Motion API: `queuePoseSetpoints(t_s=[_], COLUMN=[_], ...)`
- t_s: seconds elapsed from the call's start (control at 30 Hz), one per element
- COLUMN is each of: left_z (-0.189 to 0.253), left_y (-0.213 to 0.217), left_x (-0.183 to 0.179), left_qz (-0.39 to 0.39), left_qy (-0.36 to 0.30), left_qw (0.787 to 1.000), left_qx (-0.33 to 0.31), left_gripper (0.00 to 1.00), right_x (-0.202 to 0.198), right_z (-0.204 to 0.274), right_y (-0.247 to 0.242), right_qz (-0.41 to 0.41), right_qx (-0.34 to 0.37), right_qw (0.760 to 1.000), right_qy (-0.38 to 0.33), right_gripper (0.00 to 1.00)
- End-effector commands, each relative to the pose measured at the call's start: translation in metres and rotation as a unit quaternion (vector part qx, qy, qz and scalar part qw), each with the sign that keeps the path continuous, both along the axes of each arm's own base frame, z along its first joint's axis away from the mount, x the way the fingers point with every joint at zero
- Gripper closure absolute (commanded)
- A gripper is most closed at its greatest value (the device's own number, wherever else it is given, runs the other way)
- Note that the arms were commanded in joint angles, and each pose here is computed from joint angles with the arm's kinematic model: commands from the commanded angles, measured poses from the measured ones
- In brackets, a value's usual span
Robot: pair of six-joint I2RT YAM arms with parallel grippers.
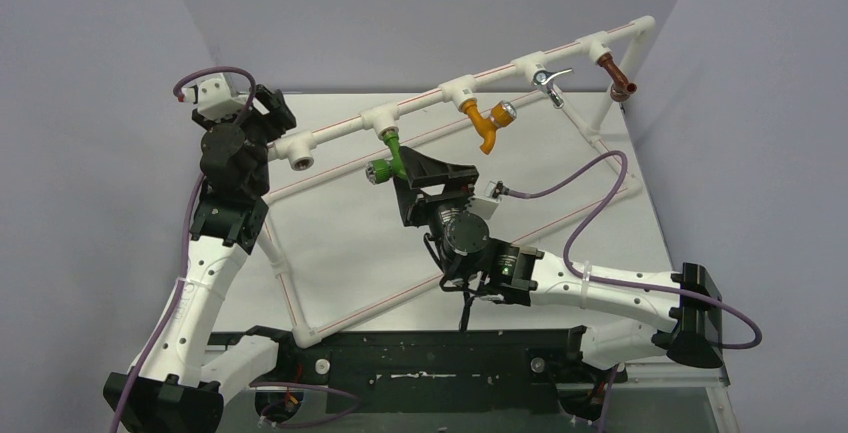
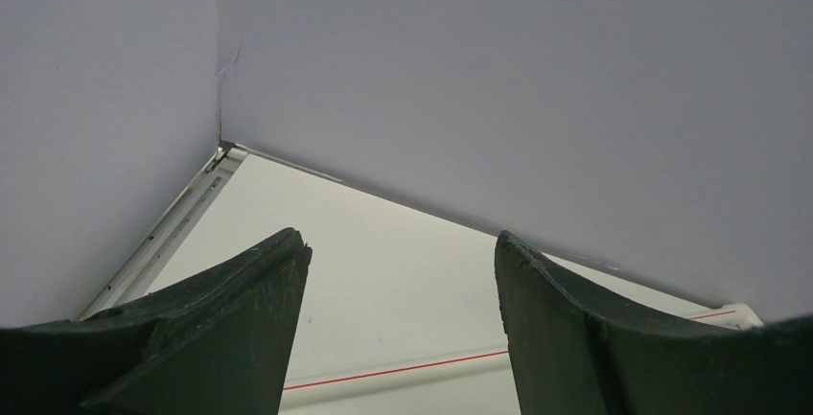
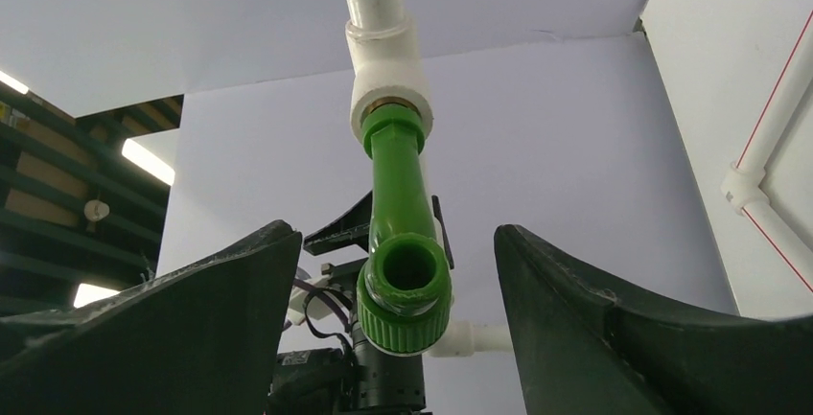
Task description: Install the water faucets
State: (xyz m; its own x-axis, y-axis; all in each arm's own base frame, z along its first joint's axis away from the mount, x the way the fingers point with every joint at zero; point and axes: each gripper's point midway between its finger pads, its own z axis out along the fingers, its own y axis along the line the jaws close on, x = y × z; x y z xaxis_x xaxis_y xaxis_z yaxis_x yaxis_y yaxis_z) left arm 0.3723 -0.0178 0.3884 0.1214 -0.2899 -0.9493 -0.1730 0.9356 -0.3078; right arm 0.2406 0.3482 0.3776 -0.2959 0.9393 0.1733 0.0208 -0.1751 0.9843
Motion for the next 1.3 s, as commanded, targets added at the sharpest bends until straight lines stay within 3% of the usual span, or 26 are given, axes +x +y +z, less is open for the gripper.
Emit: queuePoseSetpoints(t_s=[0.0, 0.33, 0.73, 1.03, 1.17, 1.27], left_z=[-0.113, -0.115, -0.116, -0.122, -0.123, -0.123], left_y=[-0.009, -0.01, -0.009, -0.008, -0.006, -0.006], left_x=[-0.013, -0.013, -0.012, -0.01, -0.009, -0.009], left_qz=[-0.032, -0.033, -0.03, -0.029, -0.026, -0.025], left_qy=[0.192, 0.194, 0.197, 0.207, 0.209, 0.208], left_qw=[0.979, 0.979, 0.978, 0.976, 0.976, 0.976], left_qx=[0.054, 0.055, 0.057, 0.061, 0.061, 0.061], left_gripper=[0.31, 0.32, 0.32, 0.32, 0.32, 0.32], right_x=[-0.006, -0.022, -0.043, -0.058, -0.062, -0.07], right_z=[0.016, 0.02, 0.033, 0.053, 0.061, 0.069], right_y=[-0.01, -0.011, -0.016, -0.038, -0.045, -0.045], right_qz=[0.007, 0.044, 0.092, 0.111, 0.109, 0.109], right_qx=[0.01, -0.101, -0.287, -0.424, -0.493, -0.536], right_qw=[1.0, 0.991, 0.934, 0.841, 0.781, 0.717], right_qy=[-0.01, -0.072, -0.193, -0.317, -0.367, -0.432], right_gripper=[0.23, 0.16, 0.16, 0.19, 0.19, 0.19])
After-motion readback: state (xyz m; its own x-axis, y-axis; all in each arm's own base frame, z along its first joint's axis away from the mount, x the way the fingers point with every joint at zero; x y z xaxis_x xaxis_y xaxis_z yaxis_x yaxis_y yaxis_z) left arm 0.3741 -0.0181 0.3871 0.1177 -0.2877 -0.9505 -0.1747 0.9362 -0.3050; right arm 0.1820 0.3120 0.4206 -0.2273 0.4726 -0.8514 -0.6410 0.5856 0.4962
